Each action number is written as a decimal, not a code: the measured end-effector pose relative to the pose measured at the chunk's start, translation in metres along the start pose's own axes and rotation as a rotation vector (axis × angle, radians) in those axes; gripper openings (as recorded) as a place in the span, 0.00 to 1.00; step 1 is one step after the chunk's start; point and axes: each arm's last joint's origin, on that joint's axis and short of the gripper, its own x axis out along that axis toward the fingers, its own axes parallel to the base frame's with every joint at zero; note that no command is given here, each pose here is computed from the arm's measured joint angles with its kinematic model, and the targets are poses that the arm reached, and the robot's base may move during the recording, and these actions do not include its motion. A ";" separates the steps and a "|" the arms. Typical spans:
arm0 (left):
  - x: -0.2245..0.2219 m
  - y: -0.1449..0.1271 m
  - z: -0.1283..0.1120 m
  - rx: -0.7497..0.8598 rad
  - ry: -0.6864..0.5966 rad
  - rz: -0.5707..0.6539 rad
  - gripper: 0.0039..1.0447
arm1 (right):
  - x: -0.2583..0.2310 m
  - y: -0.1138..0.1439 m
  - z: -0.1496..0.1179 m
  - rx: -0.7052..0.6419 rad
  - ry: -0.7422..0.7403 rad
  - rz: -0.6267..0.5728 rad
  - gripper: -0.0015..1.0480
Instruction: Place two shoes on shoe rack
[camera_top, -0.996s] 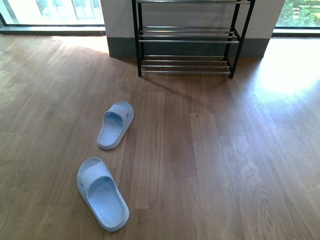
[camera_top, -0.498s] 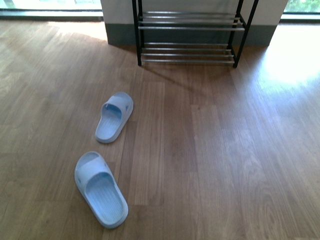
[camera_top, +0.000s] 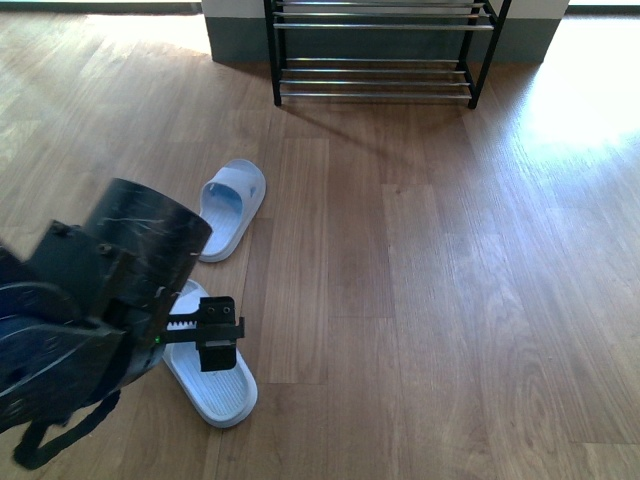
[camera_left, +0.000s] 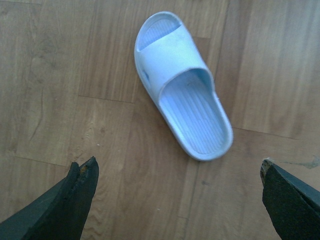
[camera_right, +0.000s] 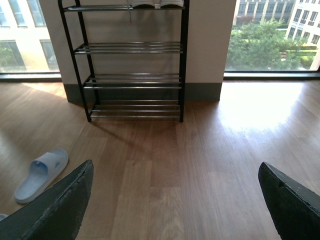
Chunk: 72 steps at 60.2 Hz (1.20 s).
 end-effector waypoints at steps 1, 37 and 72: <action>0.007 -0.002 0.001 0.013 0.010 0.021 0.91 | 0.000 0.000 0.000 0.000 0.000 0.000 0.91; 0.126 0.004 -0.013 0.161 0.117 0.219 0.91 | 0.000 0.000 0.000 0.000 0.000 0.000 0.91; 0.189 0.001 -0.013 0.347 0.033 0.224 0.91 | 0.000 0.000 0.000 0.000 0.000 0.000 0.91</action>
